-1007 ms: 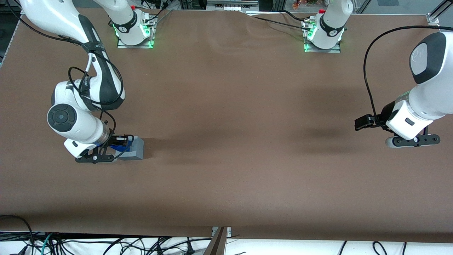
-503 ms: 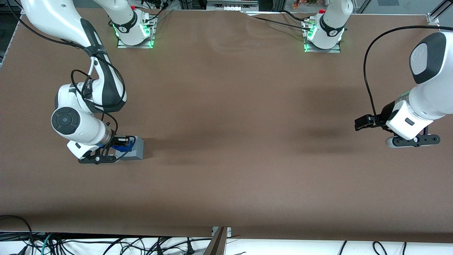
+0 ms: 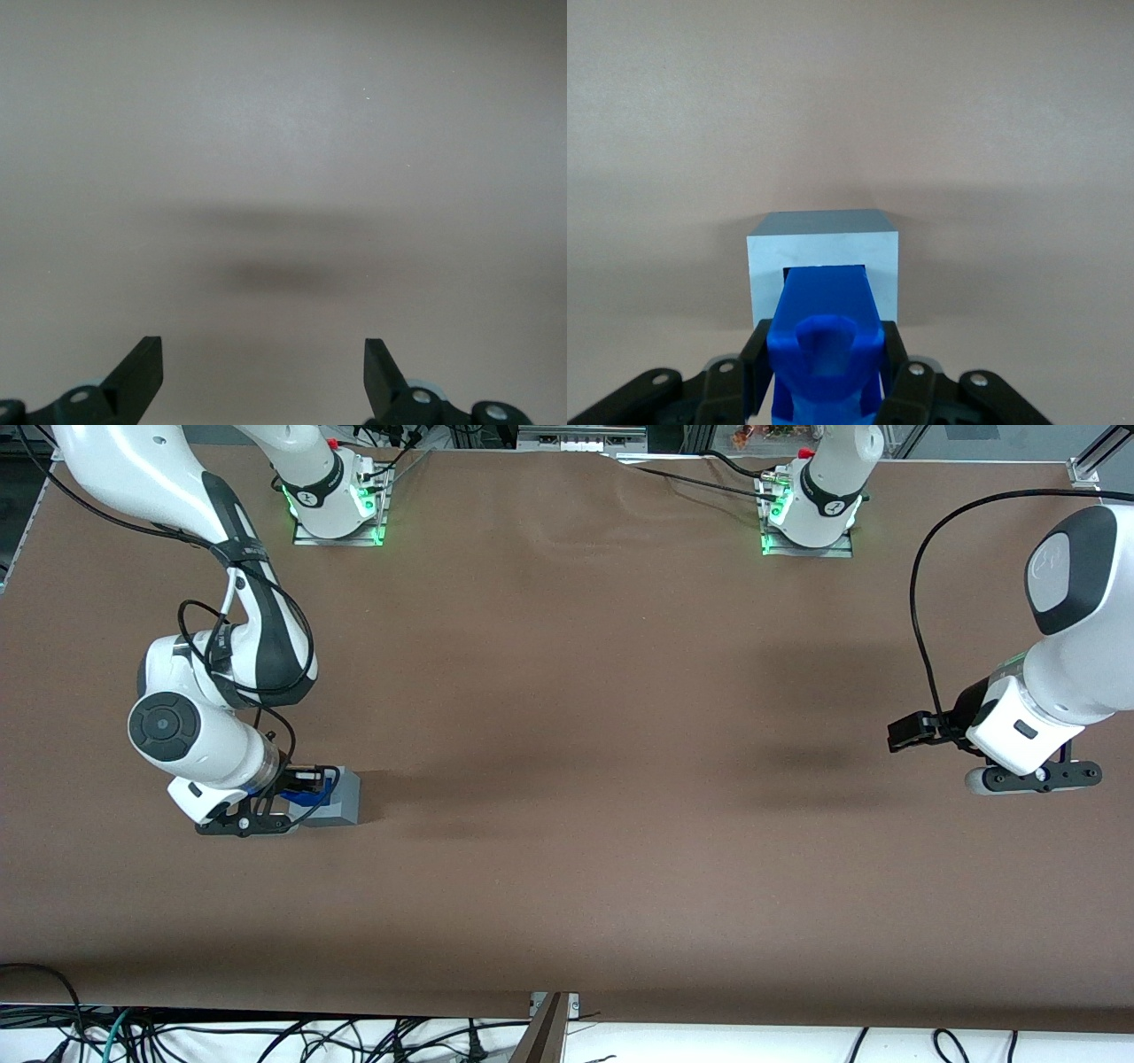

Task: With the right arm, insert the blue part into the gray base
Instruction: 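Lower the blue part into the gray base's opening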

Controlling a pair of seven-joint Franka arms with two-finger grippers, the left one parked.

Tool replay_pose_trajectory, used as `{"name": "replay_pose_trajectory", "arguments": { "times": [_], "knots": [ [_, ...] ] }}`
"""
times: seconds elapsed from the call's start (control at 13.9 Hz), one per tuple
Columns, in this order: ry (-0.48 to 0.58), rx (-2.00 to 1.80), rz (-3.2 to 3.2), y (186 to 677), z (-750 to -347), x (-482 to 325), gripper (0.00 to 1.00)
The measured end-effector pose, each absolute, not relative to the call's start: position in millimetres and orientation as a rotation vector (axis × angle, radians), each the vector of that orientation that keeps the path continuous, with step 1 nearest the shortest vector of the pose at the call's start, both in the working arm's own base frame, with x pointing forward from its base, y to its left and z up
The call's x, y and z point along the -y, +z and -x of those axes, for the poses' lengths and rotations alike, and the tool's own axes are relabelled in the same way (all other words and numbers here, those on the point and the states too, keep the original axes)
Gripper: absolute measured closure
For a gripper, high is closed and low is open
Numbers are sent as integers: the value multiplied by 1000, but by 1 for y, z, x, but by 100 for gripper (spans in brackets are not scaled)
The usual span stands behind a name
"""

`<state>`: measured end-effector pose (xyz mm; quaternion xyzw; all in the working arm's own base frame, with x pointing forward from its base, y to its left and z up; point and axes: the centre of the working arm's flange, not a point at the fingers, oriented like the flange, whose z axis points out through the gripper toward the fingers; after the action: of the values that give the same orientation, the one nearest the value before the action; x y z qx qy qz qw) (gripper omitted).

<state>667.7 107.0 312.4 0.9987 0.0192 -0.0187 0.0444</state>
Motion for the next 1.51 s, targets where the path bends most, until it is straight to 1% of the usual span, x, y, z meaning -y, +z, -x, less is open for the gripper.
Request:
{"name": "replay_pose_trajectory", "arguments": {
  "times": [0.93, 1.51],
  "knots": [
    [-54, -64, -3052, 312, -668, -109, 49],
    [-52, -65, -3054, 303, -669, -109, 48]
  ]
}}
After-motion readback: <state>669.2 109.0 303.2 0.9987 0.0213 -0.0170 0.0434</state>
